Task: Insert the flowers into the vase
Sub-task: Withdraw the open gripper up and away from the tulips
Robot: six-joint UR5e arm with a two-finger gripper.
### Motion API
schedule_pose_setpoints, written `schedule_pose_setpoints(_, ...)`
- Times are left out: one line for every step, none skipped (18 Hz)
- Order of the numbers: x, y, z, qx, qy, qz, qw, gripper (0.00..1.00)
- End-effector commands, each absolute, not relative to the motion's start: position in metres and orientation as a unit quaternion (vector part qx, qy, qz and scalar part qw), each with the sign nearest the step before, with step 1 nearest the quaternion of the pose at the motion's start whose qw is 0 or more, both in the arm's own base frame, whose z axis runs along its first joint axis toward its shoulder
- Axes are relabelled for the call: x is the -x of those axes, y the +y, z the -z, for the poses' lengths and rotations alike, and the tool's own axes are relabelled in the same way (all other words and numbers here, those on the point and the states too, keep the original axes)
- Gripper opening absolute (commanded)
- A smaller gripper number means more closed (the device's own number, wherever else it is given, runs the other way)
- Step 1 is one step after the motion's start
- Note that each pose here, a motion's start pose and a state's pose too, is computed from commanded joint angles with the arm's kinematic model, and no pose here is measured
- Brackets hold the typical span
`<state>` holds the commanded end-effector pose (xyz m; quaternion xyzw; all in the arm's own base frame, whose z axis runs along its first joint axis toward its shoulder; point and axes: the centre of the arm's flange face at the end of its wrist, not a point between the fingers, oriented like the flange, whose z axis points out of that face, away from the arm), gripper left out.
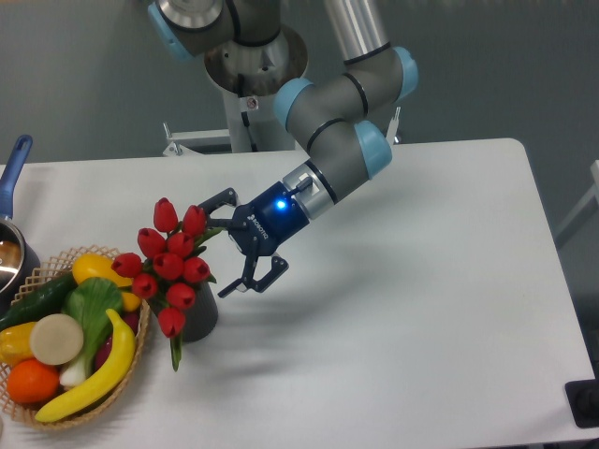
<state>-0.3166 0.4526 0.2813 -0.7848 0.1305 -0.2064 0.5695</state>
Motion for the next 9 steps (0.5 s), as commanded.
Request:
schedule_pose_setpoints(0.322, 0.447, -0.286, 0.785, 0.127, 0.199, 0.572, 1.0)
schedule_pose_setpoints(0.325, 0.442, -0.289, 0.786, 0.124, 0.194, 0.574, 1.0)
schedule_pose_setpoints(0.33, 0.436, -0.291, 0.787, 0.12, 0.187, 0.576, 1.0)
schedule_pose_setpoints(0.334, 0.431, -0.294, 0.788, 0.116, 0.182, 0.577, 1.0)
schedule_pose_setpoints(0.337, 0.425, -0.297, 0.79, 0.112, 0.176, 0.576, 1.0)
schedule_pose_setpoints(0.341, 0.418, -0.299, 0.793, 0.106, 0.168, 0.575, 1.0)
schedule_pose_setpoints(0.347, 0.408, -0.303, 0.799, 0.101, 0.155, 0.572, 1.0)
schedule_pose_setpoints(0.351, 0.399, -0.304, 0.807, 0.094, 0.144, 0.565, 1.0)
schedule_pose_setpoints(0.354, 0.391, -0.308, 0.814, 0.09, 0.132, 0.559, 1.0)
